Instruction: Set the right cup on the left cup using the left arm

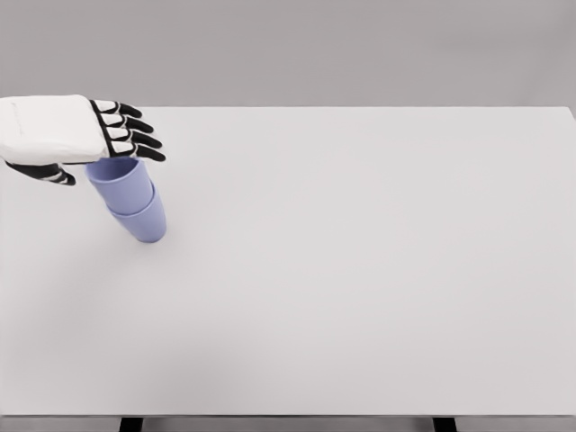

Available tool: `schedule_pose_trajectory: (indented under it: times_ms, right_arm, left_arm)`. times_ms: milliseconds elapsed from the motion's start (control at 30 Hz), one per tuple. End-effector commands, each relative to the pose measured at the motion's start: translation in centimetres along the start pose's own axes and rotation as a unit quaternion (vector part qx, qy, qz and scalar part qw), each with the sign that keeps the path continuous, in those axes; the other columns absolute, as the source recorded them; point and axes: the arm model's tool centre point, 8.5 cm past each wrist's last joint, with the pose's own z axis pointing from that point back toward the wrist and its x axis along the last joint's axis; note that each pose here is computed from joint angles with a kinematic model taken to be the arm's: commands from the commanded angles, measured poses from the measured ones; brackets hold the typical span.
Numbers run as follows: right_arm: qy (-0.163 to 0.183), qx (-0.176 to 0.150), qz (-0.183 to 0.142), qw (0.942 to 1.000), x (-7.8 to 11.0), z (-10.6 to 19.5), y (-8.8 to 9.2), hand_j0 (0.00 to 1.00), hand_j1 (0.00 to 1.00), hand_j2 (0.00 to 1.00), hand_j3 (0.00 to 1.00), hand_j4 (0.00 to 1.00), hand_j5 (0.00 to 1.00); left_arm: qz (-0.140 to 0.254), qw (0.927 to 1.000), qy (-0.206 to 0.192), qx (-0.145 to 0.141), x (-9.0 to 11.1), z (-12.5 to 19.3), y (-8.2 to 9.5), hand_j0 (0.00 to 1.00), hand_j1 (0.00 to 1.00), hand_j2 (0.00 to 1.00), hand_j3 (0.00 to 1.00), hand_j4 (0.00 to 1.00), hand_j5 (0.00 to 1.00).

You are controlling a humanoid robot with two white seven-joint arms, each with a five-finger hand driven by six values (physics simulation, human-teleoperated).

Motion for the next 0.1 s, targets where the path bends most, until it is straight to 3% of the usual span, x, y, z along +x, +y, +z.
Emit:
schedule_pose_trajectory:
  times_ms: [0, 67]
  right_arm:
    - [0.0, 0.0, 0.0, 1.0, 0.0, 0.0, 0.0, 1.0, 1.0, 1.0, 1.0, 1.0, 1.0]
    - [0.0, 0.0, 0.0, 1.0, 0.0, 0.0, 0.0, 1.0, 1.0, 1.0, 1.0, 1.0, 1.0]
  left_arm:
    - [0.002, 1.0, 0.004, 0.003, -0.09, 0.25, 0.07, 1.0, 1.0, 1.0, 1.0, 1.0, 1.0]
    - [0.001, 1.0, 0.004, 0.003, -0.12, 0.28, 0.16, 1.0, 1.0, 1.0, 1.0, 1.0, 1.0]
